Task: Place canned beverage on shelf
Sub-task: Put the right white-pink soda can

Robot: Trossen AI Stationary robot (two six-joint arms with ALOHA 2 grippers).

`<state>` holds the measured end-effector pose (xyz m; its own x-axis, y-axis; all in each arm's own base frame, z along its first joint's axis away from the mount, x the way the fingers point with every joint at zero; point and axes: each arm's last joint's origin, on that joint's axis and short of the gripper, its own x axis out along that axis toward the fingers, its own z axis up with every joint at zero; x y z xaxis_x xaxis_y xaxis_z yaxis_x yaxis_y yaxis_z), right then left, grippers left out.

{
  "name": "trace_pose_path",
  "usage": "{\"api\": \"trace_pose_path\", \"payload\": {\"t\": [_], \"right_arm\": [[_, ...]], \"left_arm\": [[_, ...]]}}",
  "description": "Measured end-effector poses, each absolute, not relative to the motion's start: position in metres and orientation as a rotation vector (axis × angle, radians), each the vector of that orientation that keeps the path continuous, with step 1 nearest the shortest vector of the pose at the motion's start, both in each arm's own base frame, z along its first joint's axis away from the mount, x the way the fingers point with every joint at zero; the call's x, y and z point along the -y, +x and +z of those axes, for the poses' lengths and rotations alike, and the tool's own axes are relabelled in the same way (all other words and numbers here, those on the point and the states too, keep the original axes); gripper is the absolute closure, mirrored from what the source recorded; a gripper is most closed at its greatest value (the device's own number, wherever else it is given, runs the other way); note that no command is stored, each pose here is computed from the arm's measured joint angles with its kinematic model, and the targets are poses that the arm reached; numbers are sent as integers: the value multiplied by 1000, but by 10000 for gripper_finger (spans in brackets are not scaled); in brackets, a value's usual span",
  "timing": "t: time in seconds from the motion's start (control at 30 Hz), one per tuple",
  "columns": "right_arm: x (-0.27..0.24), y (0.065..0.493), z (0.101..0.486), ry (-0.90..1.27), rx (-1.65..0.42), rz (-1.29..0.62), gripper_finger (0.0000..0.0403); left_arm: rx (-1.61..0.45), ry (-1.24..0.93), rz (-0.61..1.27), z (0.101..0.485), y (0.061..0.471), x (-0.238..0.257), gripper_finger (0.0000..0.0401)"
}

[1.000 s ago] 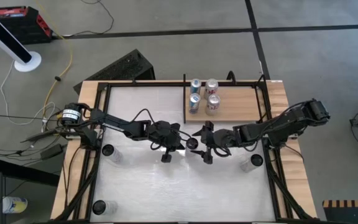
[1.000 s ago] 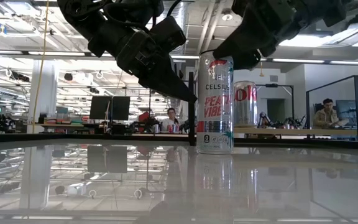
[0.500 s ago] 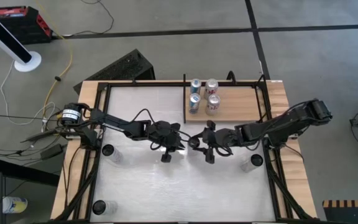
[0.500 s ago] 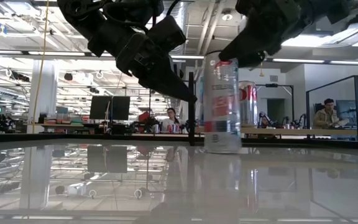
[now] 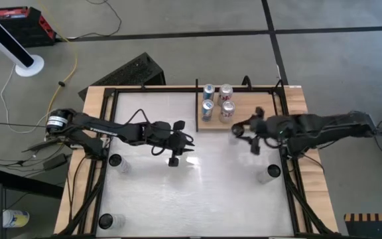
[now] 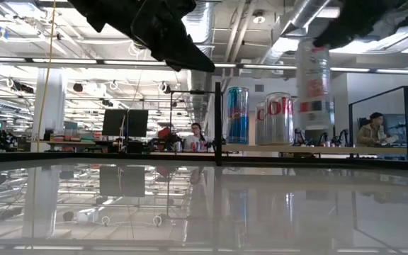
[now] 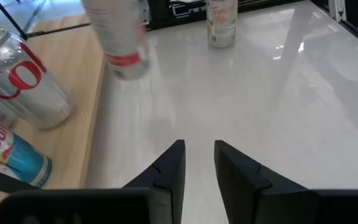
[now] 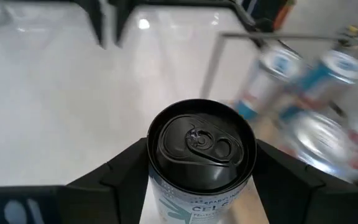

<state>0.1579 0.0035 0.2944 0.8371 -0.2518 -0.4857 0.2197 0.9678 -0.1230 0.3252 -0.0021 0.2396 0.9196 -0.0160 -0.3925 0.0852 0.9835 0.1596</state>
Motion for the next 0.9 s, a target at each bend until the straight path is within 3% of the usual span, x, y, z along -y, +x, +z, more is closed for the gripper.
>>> {"api": "trace_pose_path", "payload": {"t": [0.37, 0.9], "right_arm": [[42, 119, 304, -101, -484, -465, 137], [98, 104, 281, 49, -517, -526, 137]], "left_arm": [[-397, 163, -23, 242, 324, 1, 329], [-413, 136, -29, 240, 324, 3, 329]]}}
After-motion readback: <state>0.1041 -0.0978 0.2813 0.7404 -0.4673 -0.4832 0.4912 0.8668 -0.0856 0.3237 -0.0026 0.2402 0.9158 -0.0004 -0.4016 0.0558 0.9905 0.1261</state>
